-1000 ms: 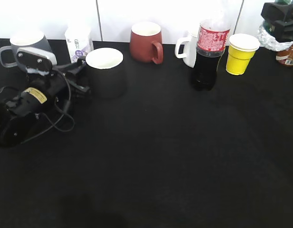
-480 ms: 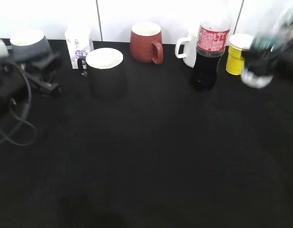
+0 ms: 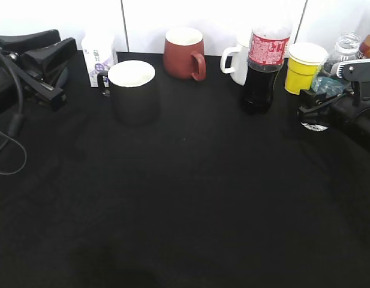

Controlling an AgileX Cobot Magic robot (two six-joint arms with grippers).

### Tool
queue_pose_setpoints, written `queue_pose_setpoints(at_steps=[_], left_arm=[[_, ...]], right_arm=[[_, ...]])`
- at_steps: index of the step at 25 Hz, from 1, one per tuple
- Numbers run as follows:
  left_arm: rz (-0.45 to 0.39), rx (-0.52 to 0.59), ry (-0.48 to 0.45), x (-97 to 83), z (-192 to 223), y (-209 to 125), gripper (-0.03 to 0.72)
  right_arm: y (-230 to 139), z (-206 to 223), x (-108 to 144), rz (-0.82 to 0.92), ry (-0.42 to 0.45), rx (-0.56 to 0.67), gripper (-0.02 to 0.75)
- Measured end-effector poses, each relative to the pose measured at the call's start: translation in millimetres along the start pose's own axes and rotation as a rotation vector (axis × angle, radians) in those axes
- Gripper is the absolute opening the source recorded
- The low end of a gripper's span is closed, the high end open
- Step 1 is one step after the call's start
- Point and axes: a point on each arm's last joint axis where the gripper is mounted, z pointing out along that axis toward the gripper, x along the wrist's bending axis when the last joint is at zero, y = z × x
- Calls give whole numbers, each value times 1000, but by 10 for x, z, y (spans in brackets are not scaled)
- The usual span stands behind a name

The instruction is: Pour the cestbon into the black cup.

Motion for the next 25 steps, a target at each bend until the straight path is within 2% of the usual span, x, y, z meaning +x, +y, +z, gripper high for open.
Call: queue_pose_setpoints(at_steps=[2, 3, 6, 8, 11, 14, 16, 18, 20, 22, 25], left_arm=[[6, -15, 1, 0, -12, 46, 241], [7, -18, 1, 0, -15, 55, 241], [6, 6, 4, 2, -14, 33, 241], [-22, 36, 6, 4, -15, 6, 241], [-104, 222, 35, 20, -38, -161, 241], [-151, 503, 137, 144, -19, -164, 241], [-167, 628, 237, 263, -27, 51, 241], [-320, 693, 352, 329, -115, 415, 241], [-398, 750, 388, 308, -299, 788, 241], [-399, 725, 393, 237, -599, 1082, 241], [-346, 721, 368, 65, -1194, 1418, 241]], right_arm=[[16, -68, -13, 20, -15, -1, 601], [52, -126, -27, 39, -30, -8, 621], [72, -359, -29, 66, -35, 0, 626], [-45, -526, -23, 87, -36, 52, 626], [-71, -733, -17, 103, -36, 117, 613], [80, -810, -14, 109, -34, 330, 596], [352, -819, -13, 99, -25, 451, 596], [760, -878, -23, 91, -23, 535, 596], [1194, -1043, -33, 91, -23, 528, 596], [1460, -1370, -27, 114, -17, 473, 596], [1707, -2070, -11, 128, -3, 398, 596]])
